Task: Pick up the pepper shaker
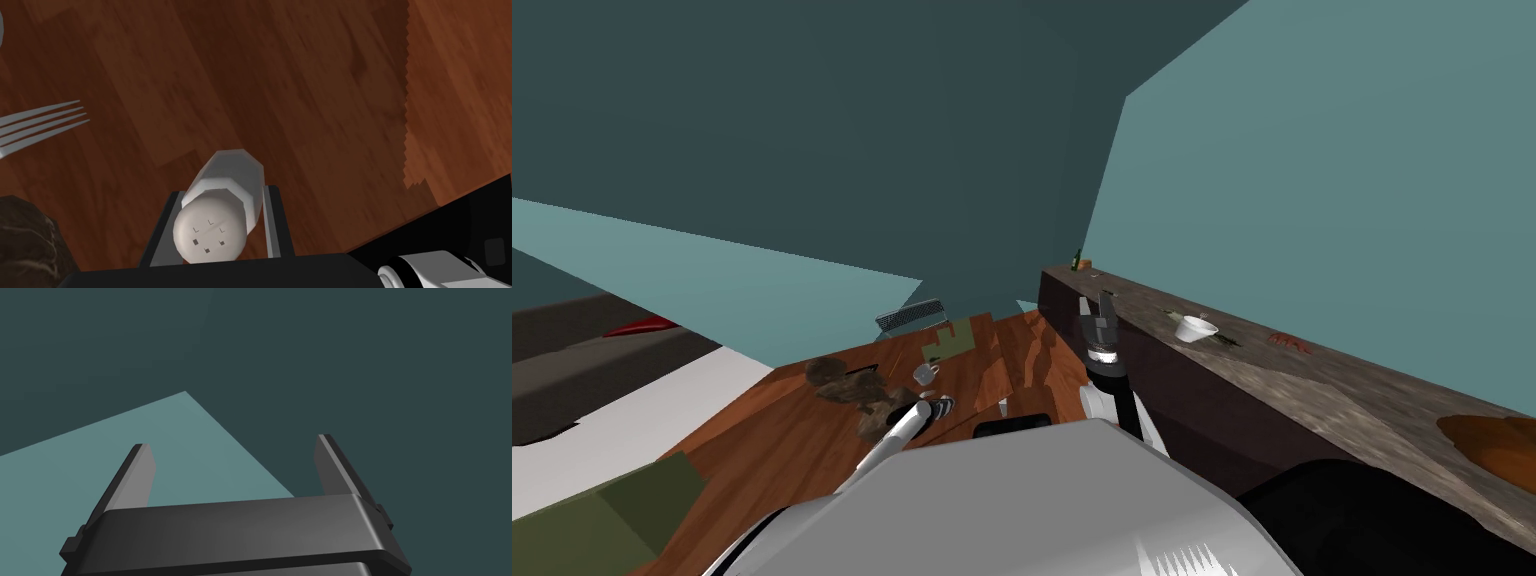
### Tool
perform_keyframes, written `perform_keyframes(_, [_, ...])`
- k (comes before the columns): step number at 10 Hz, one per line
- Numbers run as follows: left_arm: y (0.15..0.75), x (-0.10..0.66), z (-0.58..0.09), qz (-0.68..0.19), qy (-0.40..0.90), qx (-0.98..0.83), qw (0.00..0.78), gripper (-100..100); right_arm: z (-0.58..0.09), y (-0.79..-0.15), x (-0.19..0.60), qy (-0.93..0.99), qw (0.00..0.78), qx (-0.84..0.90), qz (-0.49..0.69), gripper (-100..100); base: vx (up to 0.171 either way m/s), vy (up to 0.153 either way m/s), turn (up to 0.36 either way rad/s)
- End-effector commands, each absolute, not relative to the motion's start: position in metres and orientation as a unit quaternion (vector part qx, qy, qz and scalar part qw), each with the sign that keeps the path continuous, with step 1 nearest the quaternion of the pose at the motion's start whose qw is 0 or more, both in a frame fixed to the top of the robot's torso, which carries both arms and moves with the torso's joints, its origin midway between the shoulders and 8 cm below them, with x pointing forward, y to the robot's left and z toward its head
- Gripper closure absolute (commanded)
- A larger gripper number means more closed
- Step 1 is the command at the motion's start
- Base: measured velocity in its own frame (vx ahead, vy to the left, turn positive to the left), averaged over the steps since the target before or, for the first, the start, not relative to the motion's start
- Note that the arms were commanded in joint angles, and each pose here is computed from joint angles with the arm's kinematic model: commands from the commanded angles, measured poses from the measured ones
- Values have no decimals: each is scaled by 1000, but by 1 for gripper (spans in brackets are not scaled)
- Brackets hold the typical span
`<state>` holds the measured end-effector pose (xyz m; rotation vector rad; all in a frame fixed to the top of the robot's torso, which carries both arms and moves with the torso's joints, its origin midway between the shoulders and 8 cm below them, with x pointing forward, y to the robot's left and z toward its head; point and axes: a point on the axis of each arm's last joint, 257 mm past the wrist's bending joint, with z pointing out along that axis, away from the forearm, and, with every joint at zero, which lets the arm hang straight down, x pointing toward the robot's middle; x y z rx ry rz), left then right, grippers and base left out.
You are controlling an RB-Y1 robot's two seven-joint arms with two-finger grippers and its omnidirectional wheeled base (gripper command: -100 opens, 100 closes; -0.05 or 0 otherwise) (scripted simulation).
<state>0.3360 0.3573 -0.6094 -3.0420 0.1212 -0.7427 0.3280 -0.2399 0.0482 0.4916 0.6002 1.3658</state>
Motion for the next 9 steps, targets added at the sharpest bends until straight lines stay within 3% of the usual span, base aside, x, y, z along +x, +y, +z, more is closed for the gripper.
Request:
perform_keyframes(1, [374,330,-609,-233,39,-972,13,100,48,-240,328,270,707,221,615,0,-73,-44,-237])
perform_keyframes(9, [397,324,-605,-236,5,-972,10,100,48,-240,328,270,707,221,615,0,-26,-19,-71])
